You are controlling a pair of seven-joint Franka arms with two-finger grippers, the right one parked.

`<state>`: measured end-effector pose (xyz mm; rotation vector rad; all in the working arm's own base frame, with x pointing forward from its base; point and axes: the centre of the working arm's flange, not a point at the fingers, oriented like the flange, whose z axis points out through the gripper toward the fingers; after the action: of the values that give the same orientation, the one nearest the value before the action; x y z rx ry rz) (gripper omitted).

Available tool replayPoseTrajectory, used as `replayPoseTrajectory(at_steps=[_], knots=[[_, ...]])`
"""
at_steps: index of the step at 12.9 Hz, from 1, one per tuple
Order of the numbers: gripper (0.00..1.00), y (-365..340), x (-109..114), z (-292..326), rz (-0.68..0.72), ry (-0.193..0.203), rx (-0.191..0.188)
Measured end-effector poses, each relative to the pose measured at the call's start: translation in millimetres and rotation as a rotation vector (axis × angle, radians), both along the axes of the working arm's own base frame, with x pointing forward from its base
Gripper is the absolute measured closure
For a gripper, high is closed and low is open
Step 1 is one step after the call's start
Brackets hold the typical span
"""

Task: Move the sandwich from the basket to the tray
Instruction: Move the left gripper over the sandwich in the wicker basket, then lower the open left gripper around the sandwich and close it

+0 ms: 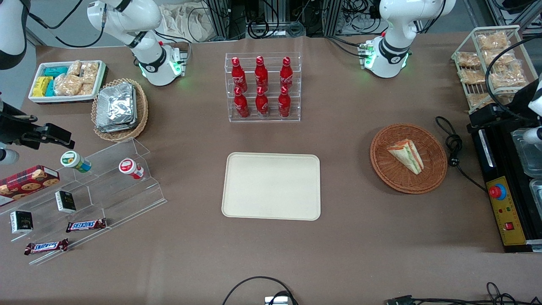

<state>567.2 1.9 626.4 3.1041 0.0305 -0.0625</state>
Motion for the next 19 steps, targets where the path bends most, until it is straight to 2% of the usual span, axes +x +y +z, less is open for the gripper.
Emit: replayPoseTrajectory(at_steps=[3,7,9,11,13,15,18,19], knots=[[0.00,1,0,-1,0.001,0.005,0.005],[0.00,1,2,-11,0.012,0.024,0.044],[0.00,1,5,-25,0.120,0.042,0.052],[0.00,-6,11,-58,0.259,0.033,0.060],[0.00,-16,11,-106,0.335,0.024,0.065],[0.00,-23,-1,-156,0.399,0.014,0.068],[0.00,-29,-30,-218,0.496,-0.020,0.064],[0.00,-29,-39,-231,0.526,-0.020,0.066]])
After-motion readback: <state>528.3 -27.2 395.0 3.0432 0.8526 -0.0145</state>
